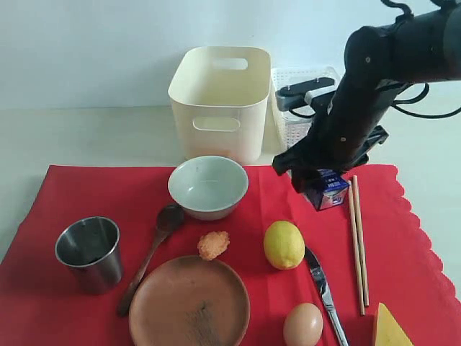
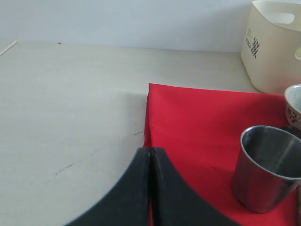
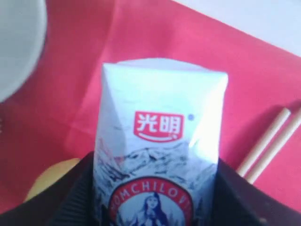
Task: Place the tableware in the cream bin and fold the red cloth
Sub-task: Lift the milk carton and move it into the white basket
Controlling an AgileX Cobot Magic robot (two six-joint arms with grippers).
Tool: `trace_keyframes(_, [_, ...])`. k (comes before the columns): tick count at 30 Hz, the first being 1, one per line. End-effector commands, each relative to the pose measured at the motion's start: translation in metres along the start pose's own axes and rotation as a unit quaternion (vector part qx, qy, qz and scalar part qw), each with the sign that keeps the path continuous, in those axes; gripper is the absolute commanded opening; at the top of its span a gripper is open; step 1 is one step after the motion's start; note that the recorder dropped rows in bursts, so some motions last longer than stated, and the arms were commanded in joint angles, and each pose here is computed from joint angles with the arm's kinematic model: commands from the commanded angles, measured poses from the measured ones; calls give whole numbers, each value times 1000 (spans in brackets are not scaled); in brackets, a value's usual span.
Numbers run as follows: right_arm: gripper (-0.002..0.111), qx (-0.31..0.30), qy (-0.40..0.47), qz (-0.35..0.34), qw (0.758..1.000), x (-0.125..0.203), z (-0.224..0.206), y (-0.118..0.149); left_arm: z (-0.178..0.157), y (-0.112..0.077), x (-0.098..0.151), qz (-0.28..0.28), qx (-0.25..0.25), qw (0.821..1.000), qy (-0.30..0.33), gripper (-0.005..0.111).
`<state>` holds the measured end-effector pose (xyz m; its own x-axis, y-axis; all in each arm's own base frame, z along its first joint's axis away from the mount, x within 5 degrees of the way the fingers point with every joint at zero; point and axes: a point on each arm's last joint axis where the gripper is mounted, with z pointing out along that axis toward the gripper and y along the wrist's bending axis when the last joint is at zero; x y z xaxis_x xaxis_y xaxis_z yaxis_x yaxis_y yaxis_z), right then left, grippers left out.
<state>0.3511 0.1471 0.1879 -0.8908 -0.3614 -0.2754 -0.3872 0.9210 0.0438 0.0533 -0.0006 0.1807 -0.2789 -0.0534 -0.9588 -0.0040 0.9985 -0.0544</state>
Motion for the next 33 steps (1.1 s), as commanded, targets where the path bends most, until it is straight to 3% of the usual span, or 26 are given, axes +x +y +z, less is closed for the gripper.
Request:
trace_keyframes(1, [0,-56,-56,-11,997,-8,-22,11,0,0,0,-5,1,1000,-8,0])
trace_keyframes(9, [0,-167,-117,-51,978,-13,-30,31,0,0,0,-5,1,1000,-8,0])
trace_keyframes(21, [0,-112,-213,-43,970,-21,-40,21,0,0,0,-5,1,1000,-8,0])
trace_keyframes(25, [0,-65,-275,-13,959,-31,-50,-3,0,0,0,-5,1,1000,-8,0])
trace_keyframes(33, [0,28,-369,66,927,-60,-60,-76,0,0,0,-5,1,1000,-8,0])
